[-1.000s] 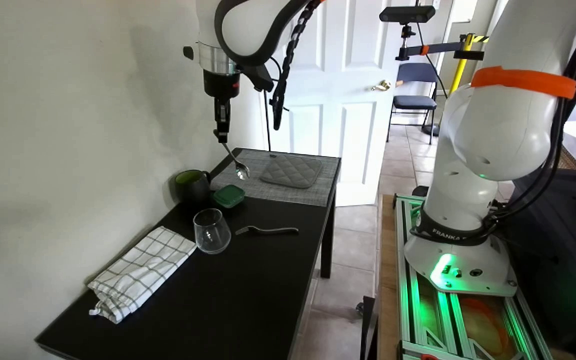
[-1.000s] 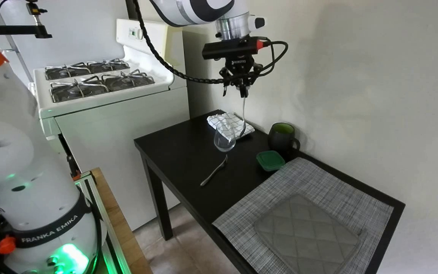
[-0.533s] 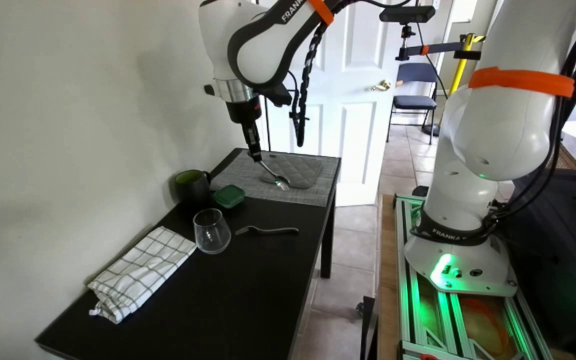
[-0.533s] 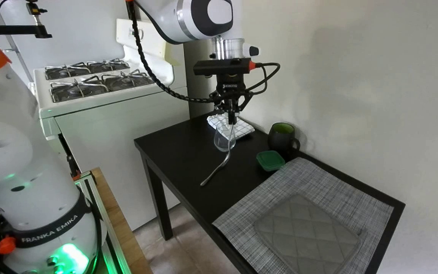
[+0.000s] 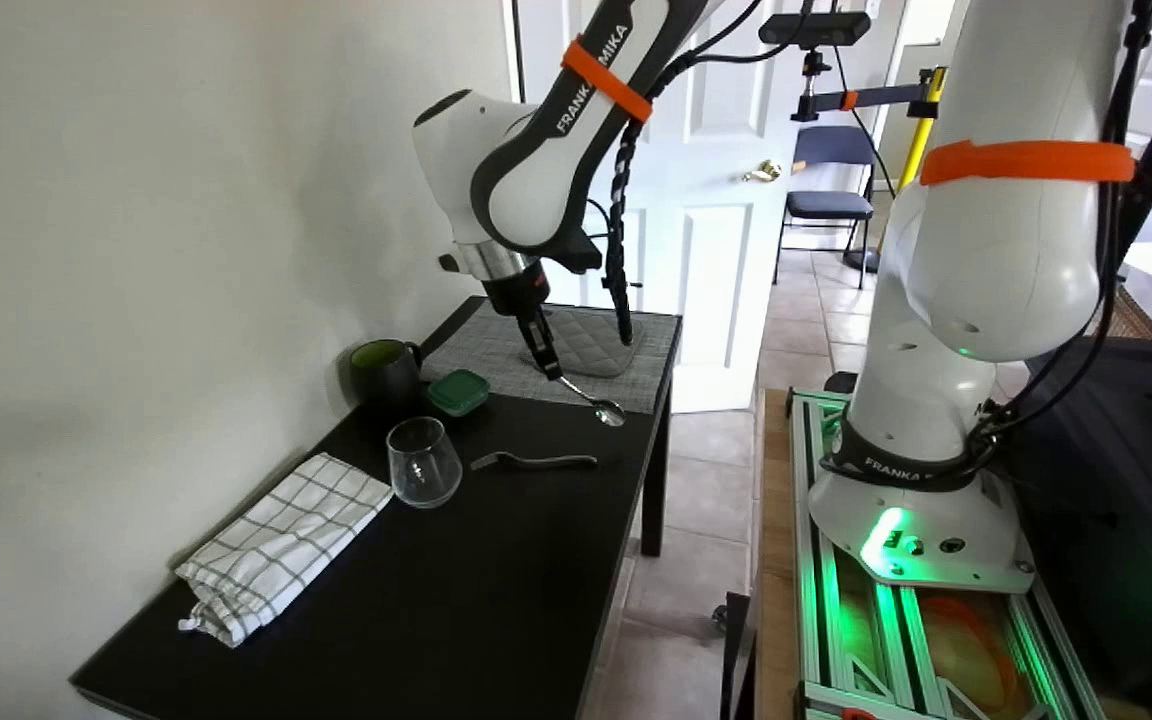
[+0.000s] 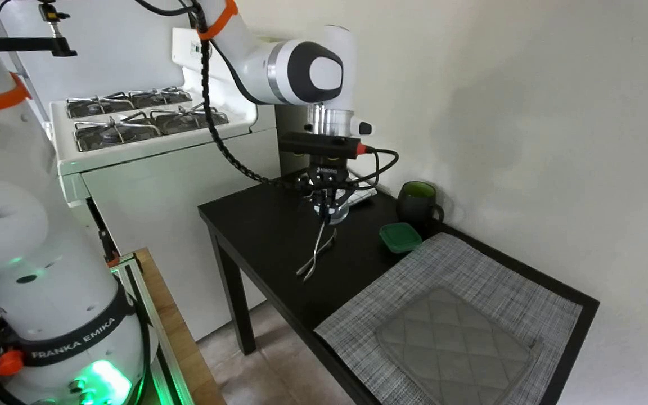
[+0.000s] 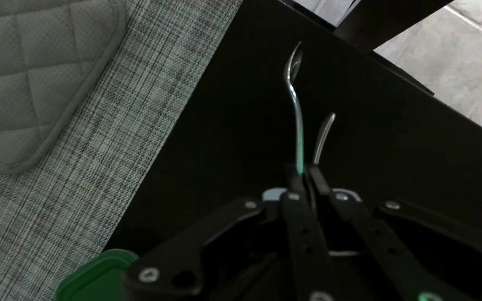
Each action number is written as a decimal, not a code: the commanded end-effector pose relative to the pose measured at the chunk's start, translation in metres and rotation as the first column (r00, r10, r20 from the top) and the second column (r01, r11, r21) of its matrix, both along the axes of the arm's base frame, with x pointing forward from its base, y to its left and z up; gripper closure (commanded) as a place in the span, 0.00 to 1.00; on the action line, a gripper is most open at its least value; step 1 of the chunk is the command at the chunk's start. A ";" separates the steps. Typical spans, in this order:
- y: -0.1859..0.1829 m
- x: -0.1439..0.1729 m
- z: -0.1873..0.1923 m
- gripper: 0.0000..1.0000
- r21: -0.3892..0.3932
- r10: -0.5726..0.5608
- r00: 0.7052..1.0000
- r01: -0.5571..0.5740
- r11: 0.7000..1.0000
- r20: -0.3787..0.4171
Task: Remove the folk and then the spoon from the glass cup and put them on the table
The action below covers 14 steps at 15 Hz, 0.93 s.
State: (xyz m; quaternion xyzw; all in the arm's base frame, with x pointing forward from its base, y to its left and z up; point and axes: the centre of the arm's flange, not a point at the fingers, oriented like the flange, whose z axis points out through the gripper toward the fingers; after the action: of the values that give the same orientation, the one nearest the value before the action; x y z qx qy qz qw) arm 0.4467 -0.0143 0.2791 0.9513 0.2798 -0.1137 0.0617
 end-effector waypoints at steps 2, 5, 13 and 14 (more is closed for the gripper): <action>-0.001 0.005 -0.038 0.98 0.025 -0.011 1.000 0.011 1.000 0.007; -0.002 0.009 -0.056 0.98 0.033 -0.013 1.000 0.013 0.999 0.010; -0.003 0.015 -0.084 0.98 0.056 -0.035 0.999 0.033 0.998 0.029; -0.004 0.015 -0.087 0.98 0.060 -0.039 0.999 0.037 0.998 0.030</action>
State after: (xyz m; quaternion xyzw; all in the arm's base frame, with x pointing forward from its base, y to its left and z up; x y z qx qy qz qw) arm 0.4571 -0.0147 0.2104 0.9545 0.2784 -0.0969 0.0442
